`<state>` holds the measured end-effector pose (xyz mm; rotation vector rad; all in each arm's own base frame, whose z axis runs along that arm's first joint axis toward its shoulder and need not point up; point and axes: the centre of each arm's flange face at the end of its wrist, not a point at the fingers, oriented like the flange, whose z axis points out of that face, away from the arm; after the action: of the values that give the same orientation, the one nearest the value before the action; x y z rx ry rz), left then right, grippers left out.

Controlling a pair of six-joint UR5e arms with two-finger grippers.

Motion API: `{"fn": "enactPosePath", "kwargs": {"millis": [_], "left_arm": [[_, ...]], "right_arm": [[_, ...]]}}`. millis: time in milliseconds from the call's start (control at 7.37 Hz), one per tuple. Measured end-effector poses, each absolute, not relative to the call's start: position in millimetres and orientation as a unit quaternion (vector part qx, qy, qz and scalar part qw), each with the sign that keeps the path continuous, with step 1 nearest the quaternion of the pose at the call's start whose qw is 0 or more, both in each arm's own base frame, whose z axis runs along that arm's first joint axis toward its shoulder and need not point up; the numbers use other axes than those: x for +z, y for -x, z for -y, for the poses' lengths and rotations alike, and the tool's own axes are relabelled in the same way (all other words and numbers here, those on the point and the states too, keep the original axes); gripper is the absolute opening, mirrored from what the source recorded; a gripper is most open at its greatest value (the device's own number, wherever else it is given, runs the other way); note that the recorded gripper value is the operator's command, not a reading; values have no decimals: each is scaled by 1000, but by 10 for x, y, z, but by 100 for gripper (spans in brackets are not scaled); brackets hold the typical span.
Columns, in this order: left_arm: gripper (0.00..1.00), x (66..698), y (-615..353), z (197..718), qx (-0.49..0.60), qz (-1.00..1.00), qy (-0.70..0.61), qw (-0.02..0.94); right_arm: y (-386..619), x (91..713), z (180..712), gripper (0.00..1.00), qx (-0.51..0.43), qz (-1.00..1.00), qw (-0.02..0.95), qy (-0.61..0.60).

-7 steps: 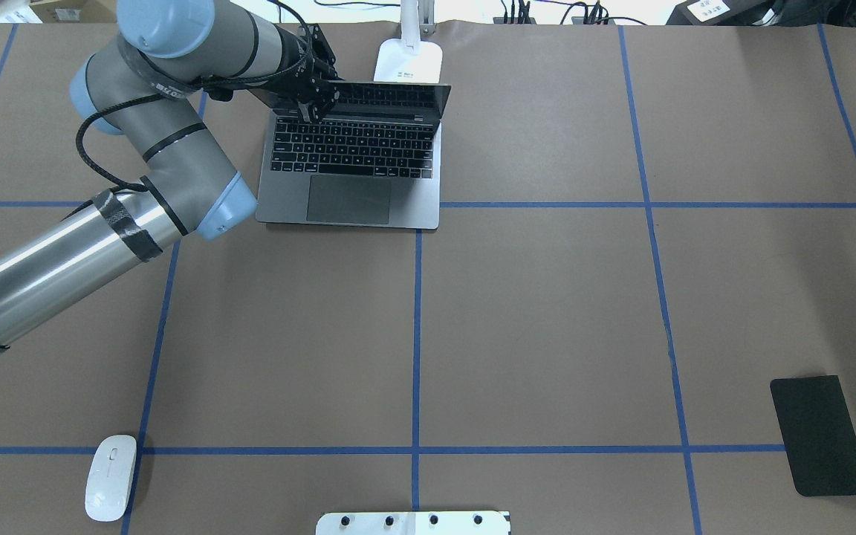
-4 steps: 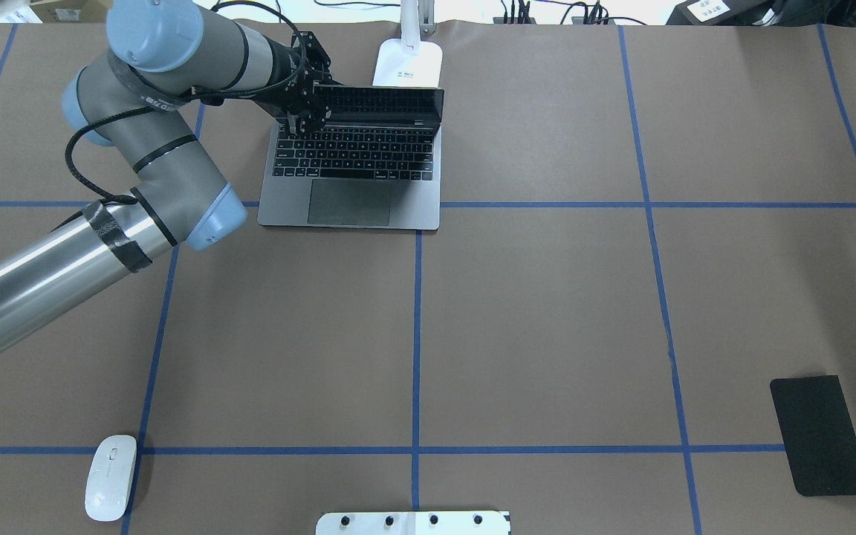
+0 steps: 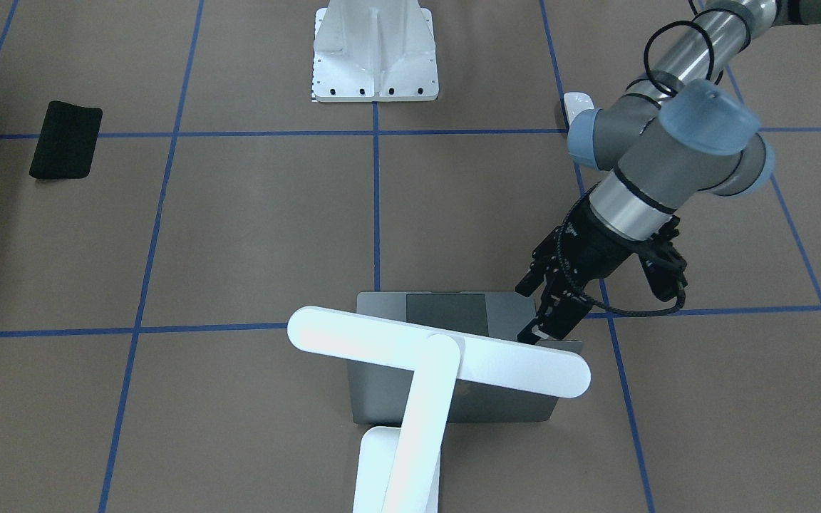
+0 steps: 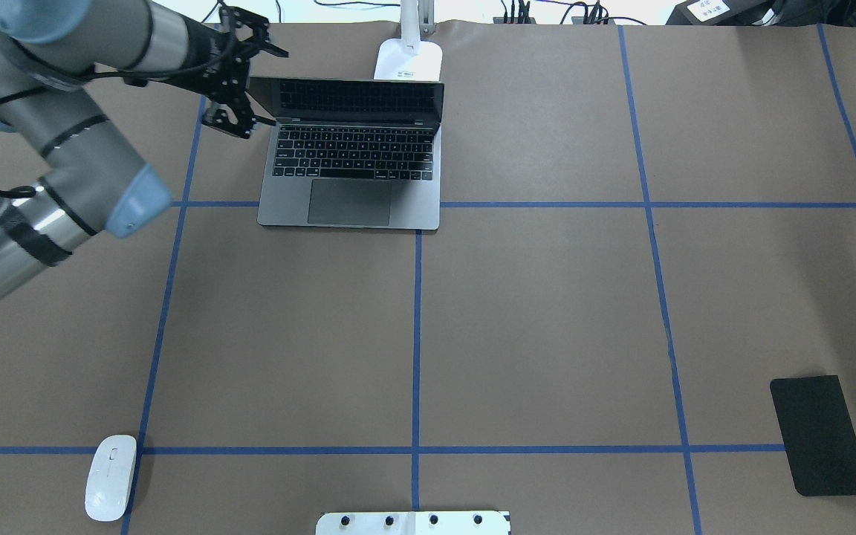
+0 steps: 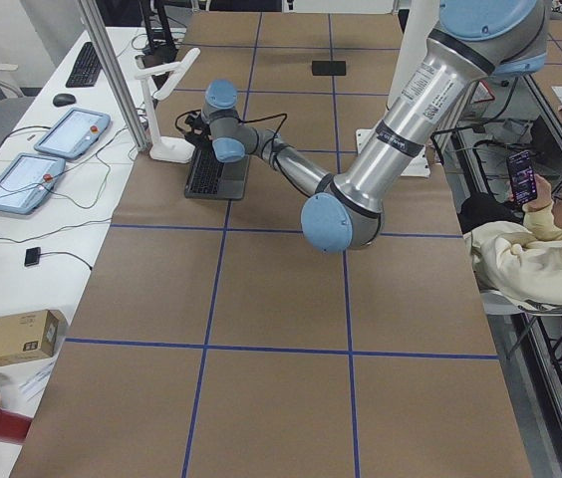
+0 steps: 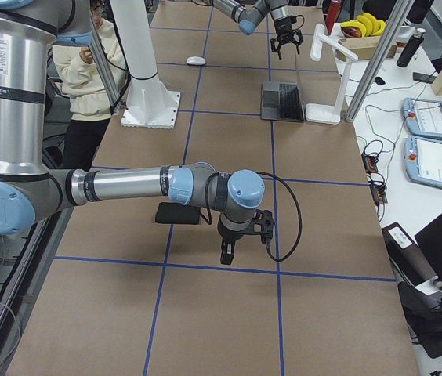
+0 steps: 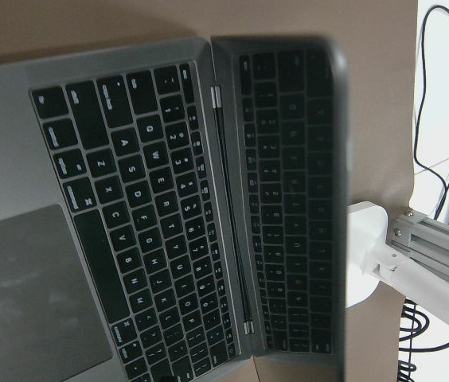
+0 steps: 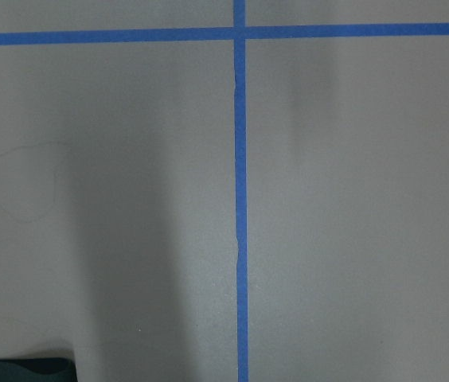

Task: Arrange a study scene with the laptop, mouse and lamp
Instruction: 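Release the laptop and withdraw the left gripper outward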

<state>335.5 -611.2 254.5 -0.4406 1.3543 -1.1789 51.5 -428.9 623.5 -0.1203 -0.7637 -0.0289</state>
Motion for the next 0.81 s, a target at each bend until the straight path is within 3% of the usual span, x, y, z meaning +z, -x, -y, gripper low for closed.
{"fn": "enactPosePath", "kwargs": {"millis": [407, 814], "left_arm": [[99, 3082, -2519, 6016, -434, -575, 105, 686], [99, 3614, -2015, 6028, -284, -510, -15, 812]], "right_arm": [[-503, 6364, 4351, 100, 9, 376, 924, 77], [-472, 6375, 4412, 100, 63, 390, 914, 93]]}}
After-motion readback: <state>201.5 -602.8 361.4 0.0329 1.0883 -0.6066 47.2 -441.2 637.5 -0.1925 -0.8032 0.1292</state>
